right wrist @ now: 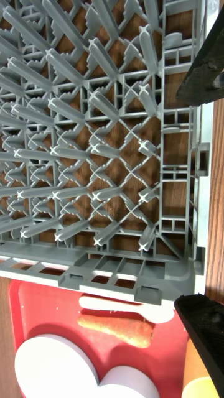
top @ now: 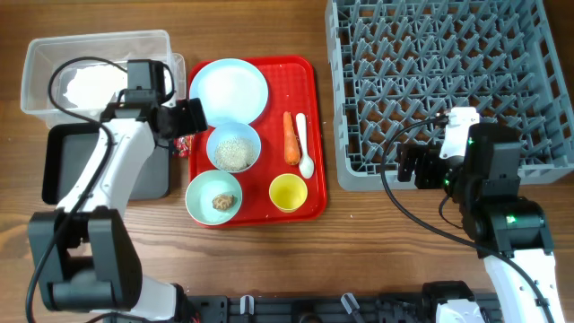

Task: Sort waste into correct bins and load items into the dishwasher rack
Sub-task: 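Grasp the red snack wrapper beside the plate with the left gripper, then lift the wrapper and drop it into the clear bin, then grasp the rim of the rice bowl with the left gripper, then tip the rice bowl over the black tray to pour out rice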

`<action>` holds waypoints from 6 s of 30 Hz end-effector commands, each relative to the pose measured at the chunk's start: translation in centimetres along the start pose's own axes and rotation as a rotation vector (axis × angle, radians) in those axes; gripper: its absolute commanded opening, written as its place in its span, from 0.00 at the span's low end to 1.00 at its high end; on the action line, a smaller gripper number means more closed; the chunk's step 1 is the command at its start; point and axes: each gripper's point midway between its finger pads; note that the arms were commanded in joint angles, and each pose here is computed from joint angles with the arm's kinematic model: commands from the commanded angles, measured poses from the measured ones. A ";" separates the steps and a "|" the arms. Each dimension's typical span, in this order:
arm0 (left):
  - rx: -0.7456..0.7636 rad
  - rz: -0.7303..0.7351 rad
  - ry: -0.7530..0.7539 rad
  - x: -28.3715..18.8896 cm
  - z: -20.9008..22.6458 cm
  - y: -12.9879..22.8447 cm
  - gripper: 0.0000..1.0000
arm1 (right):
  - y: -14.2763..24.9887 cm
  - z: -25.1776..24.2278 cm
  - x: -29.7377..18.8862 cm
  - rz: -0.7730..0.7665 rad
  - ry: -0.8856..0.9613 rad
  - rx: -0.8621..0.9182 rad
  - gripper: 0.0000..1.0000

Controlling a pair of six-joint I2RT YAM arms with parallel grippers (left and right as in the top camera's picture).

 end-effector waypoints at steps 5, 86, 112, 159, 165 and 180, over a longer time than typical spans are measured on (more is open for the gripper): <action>0.004 0.045 -0.016 2.4 0.1 1.1 0.91 | -1.0 0.2 -0.5 -0.027 -0.010 -0.014 1.00; -0.126 -0.533 0.062 -7.0 2.8 -12.9 0.61 | -1.0 0.2 -0.5 -0.027 -0.010 -0.014 1.00; 0.248 0.129 0.180 -2.2 -11.0 8.9 0.59 | -1.0 0.2 -0.5 -0.027 -0.010 -0.014 0.99; -0.293 -0.021 0.302 -7.7 3.0 -2.6 0.04 | -0.8 0.2 -0.5 -0.018 -0.011 -0.013 1.00; -0.374 -0.030 0.422 -8.7 6.3 -4.0 0.04 | -0.8 0.2 -0.5 -0.018 -0.011 -0.012 1.00; -0.577 0.054 0.876 -9.5 9.2 -5.5 0.04 | -0.8 0.2 -0.5 -0.017 -0.011 -0.012 1.00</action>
Point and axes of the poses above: each gripper's point midway between its finger pads, its own x axis out along the fingers, its own z axis along the line the jaws close on, y = z × x, and after that the axes turned 12 degrees about -x, right-handed
